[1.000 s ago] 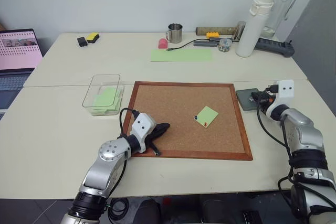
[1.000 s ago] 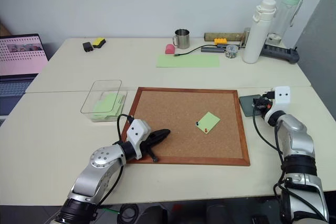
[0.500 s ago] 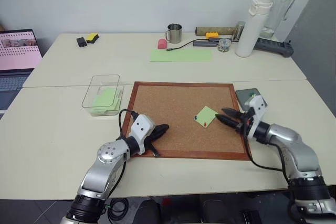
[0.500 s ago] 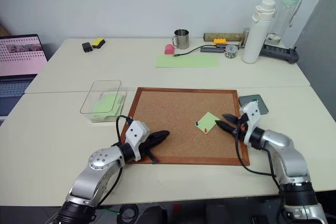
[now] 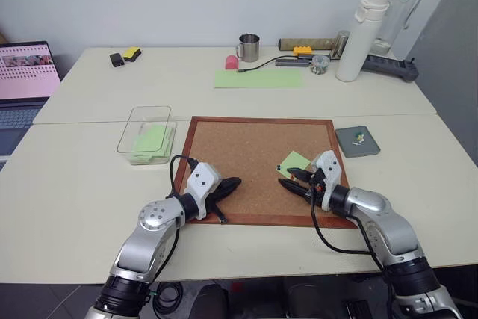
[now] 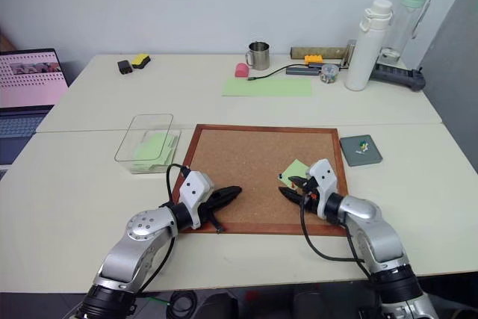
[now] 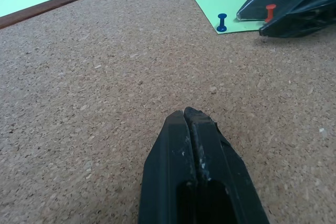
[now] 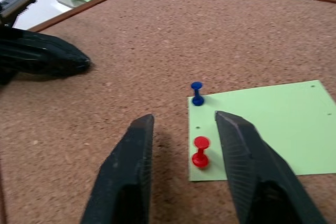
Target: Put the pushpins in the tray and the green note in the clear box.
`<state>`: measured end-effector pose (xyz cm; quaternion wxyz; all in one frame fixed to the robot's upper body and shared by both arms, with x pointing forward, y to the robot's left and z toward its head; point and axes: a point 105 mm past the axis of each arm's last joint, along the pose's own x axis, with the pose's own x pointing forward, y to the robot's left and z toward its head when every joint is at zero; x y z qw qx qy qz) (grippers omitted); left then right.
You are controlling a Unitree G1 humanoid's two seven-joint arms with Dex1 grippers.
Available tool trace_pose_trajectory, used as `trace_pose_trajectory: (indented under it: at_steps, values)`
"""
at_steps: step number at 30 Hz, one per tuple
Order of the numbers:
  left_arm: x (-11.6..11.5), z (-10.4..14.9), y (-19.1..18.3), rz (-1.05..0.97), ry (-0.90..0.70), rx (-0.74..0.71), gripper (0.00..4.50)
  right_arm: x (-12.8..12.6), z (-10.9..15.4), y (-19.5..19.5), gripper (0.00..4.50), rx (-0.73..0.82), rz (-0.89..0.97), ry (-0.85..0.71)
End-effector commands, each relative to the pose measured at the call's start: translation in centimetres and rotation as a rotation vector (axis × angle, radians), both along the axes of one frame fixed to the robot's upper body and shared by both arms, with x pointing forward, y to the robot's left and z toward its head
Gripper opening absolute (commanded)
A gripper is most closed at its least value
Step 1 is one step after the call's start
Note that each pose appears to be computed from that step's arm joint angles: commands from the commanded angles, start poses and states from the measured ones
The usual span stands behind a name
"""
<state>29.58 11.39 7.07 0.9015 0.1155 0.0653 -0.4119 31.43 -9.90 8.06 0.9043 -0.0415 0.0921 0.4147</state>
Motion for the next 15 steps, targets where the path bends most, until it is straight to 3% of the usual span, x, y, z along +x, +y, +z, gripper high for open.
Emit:
trace_pose_trajectory:
  at_steps: [1,5,15]
  values:
    - [-0.6,-0.8,0.3,0.010,0.028,0.024,0.00,0.0,0.4,-0.4,0.86,0.018,-0.021,-0.012]
    - [-0.9,-0.9,0.2,0.010,0.030,0.020,0.00,-0.2,0.9,-0.5,0.05,0.052,-0.027,-0.016]
    - [-0.4,-0.7,0.2,0.012,0.029,0.020,0.00,-0.8,5.8,-0.6,0.05,0.183,-0.044,-0.126]
